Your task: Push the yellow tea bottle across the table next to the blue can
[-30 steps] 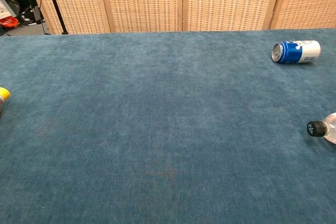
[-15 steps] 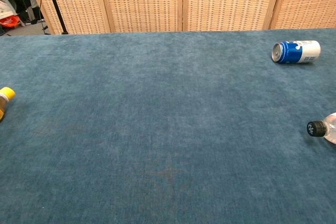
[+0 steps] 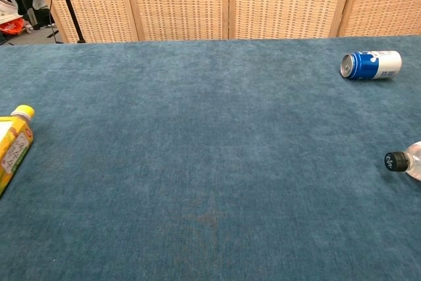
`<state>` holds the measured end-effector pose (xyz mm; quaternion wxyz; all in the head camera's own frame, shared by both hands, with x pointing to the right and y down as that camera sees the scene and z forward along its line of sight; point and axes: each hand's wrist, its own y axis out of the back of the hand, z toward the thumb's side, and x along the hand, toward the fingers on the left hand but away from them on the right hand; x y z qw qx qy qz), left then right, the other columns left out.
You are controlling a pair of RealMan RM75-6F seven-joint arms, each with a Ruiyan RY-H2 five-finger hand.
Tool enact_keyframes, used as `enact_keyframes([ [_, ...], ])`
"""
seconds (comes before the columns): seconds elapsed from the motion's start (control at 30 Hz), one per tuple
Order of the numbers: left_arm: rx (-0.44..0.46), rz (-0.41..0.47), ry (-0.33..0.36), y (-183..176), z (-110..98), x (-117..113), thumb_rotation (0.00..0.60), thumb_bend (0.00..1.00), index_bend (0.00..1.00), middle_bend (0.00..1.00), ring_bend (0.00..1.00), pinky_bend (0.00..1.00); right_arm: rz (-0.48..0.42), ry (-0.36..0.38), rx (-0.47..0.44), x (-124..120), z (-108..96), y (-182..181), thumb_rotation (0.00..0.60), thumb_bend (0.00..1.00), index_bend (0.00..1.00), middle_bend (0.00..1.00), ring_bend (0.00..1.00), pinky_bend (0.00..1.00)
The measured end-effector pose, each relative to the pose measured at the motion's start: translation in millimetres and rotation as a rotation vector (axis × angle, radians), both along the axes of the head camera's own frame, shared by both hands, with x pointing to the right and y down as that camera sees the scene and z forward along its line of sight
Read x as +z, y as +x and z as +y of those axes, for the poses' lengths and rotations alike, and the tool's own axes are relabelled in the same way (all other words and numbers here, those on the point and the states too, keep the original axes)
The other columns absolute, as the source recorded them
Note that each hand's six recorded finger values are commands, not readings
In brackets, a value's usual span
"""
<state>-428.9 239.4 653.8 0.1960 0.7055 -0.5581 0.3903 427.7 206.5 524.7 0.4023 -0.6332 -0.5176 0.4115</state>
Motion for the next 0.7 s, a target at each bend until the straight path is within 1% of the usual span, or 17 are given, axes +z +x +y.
enact_keyframes([
  [0.37, 0.029, 0.03, -0.003, 38.1, -17.7, 2.9, 0.6, 0.77, 0.0, 0.0, 0.0, 0.19, -0.003, -0.002, 0.009, -0.2, -1.0, 2.1, 0.6, 0.0, 0.05, 0.0, 0.0, 0.03],
  [0.57, 0.069, 0.04, 0.012, 62.5, -29.9, 5.9, 0.6, 0.78, 0.0, 0.0, 0.0, 0.19, -0.007, -0.005, 0.02, -0.6, -2.9, 5.1, 0.6, 0.0, 0.05, 0.0, 0.0, 0.03],
  [0.7, 0.078, 0.09, 0.006, 83.2, -37.7, 9.3, 0.6, 0.81, 0.0, 0.0, 0.0, 0.19, -0.007, -0.005, 0.023, -0.3, -3.2, 5.7, 0.6, 0.0, 0.05, 0.0, 0.0, 0.03],
])
